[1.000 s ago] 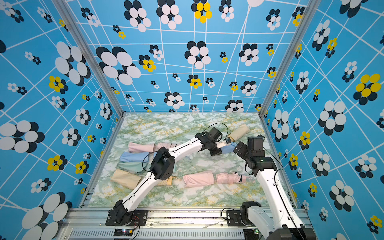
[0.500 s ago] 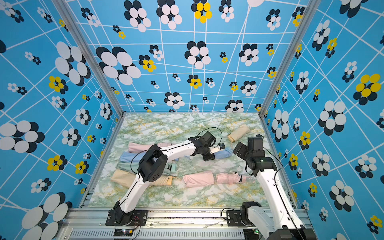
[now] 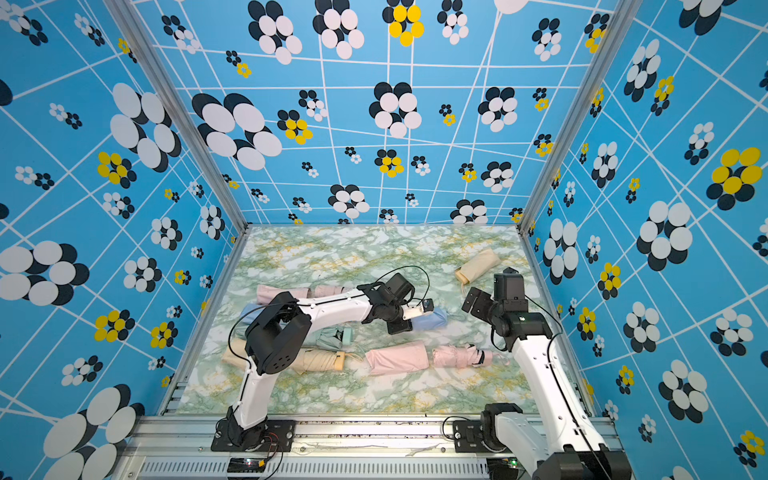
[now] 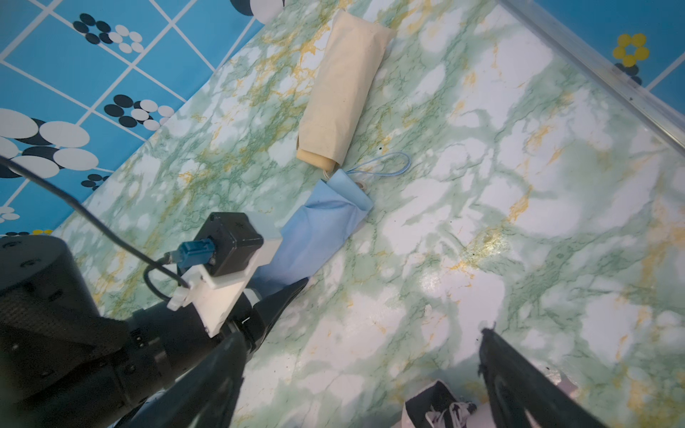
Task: Take umbrellas out of sleeves
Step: Move the umbrella to the center of the board.
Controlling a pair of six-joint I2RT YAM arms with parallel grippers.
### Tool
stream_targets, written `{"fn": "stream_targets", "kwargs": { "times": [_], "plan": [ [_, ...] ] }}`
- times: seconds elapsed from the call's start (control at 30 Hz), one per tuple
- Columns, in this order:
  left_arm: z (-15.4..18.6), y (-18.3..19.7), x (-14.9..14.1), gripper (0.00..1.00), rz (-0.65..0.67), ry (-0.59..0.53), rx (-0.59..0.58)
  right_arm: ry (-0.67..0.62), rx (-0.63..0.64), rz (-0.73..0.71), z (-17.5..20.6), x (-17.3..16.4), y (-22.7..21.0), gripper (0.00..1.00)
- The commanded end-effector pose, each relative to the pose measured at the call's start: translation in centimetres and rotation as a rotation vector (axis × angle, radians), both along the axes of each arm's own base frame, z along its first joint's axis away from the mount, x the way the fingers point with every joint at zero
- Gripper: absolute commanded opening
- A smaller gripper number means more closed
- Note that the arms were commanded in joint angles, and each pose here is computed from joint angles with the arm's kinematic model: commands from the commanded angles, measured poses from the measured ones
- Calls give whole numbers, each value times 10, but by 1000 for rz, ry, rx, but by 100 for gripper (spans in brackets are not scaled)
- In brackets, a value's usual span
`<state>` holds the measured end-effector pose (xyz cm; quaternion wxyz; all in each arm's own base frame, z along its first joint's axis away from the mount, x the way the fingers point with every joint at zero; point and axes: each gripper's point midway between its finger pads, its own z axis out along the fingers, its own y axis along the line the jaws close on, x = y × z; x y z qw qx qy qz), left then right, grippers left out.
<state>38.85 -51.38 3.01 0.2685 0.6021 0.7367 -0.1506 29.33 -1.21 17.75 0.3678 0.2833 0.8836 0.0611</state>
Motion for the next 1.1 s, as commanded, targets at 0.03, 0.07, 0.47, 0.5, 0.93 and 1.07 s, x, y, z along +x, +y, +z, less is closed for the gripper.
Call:
{"fn": "stream_targets", "kwargs": {
  "times": [0.03, 0.07, 0.47, 0.5, 0.93, 1.07],
  "plan": [
    [8, 19, -20, 28, -27, 15, 30, 28, -29, 29, -4, -8, -2, 99],
    [13, 23, -24, 27, -34, 0, 18, 24, -32, 44, -2, -8, 0, 99],
    [28, 114, -76, 17, -73, -75, 51, 73, -21, 272, -8, -1, 27, 99],
    [27, 122, -79, 16, -66, -61, 57, 78, -7, 290, -11, 0, 31, 99],
    [6, 168, -105, 26, -88, 56, 79, 135, 127, 394, -41, 3, 59, 94],
    [8, 167, -102, 39, -84, 53, 71, 171, 136, 394, -52, 4, 60, 90]
  ]
}}
